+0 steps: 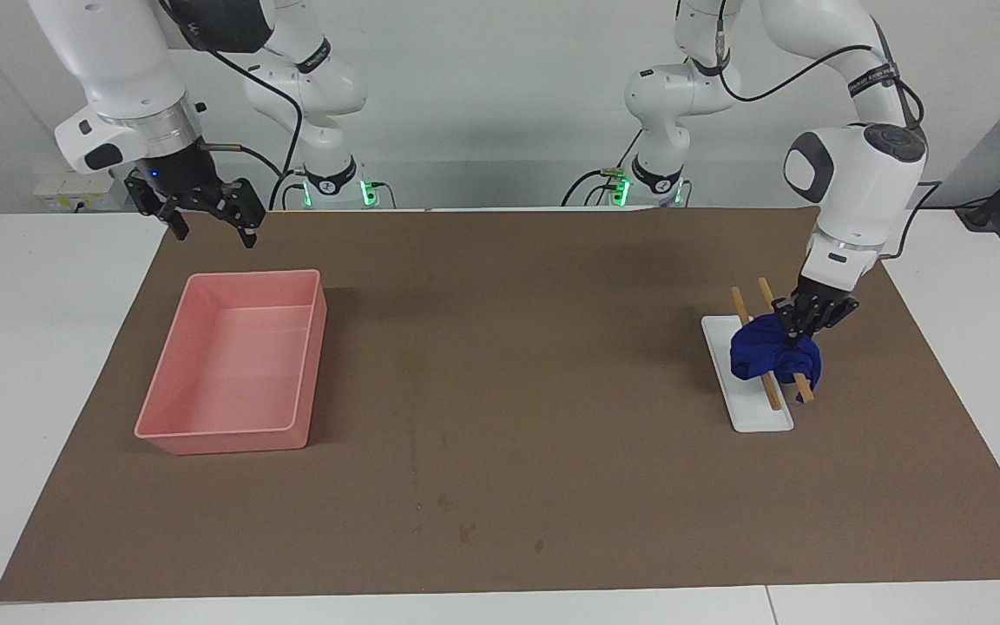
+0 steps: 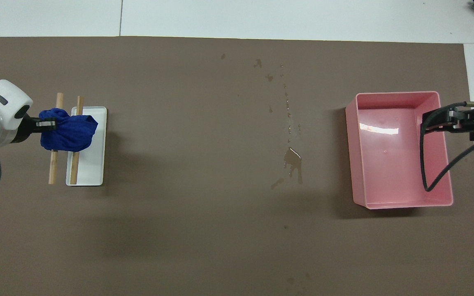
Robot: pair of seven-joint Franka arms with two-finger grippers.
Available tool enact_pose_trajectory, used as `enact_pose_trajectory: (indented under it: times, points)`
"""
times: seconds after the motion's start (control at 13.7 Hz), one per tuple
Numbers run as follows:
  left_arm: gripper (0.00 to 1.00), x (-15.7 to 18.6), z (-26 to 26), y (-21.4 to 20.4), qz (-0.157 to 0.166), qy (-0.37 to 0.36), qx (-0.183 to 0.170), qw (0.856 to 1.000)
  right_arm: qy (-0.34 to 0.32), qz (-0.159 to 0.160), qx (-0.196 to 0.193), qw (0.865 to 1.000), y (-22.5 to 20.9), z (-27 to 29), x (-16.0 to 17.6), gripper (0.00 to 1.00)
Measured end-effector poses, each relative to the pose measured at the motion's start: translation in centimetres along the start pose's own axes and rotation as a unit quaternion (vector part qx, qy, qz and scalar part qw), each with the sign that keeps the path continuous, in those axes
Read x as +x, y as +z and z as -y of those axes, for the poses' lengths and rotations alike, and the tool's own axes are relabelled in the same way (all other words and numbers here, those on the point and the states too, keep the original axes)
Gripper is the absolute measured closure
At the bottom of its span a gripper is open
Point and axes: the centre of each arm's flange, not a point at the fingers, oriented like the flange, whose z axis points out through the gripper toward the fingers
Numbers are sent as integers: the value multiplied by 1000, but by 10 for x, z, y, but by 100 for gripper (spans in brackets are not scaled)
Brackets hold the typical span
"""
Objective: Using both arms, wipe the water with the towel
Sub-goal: 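Lift the cloth with the left gripper while the right gripper approaches, then grasp the blue cloth with the right gripper beside the left gripper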
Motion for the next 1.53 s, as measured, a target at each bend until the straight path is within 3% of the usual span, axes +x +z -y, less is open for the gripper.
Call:
enact_pose_trajectory:
  times: [0.22, 0.36, 0.44, 0.58, 0.88, 1.02, 1.31, 1.53]
  points:
    - [84, 11, 0, -32, 37, -24, -6, 999, 3, 1, 3, 1000, 0, 1, 0, 0]
    - [84, 14, -6, -58, 73, -98, -33, 992, 4, 4, 22, 1000, 0, 5, -1, 0]
    - [84, 13, -12, -69, 95, -154, -58, 982, 8, 7, 34, 999, 0, 8, -1, 0]
    - [84, 7, -27, -85, 140, -285, -98, 943, 46, 8, 64, 997, -3, 22, -3, 0]
    - [84, 0, -80, -101, 224, -476, -158, 836, 177, 1, 94, 980, -11, 86, -13, 0]
    - [84, -3, -112, -108, 265, -535, -171, 784, 239, 8, 126, 963, -16, 115, -19, 0]
    - [84, -10, -166, -140, 312, -606, -202, 703, 385, 40, 192, 902, -21, 171, -26, 4]
    - [84, -13, -195, -166, 313, -626, -240, 672, 460, 91, 215, 856, -14, 217, -37, 4]
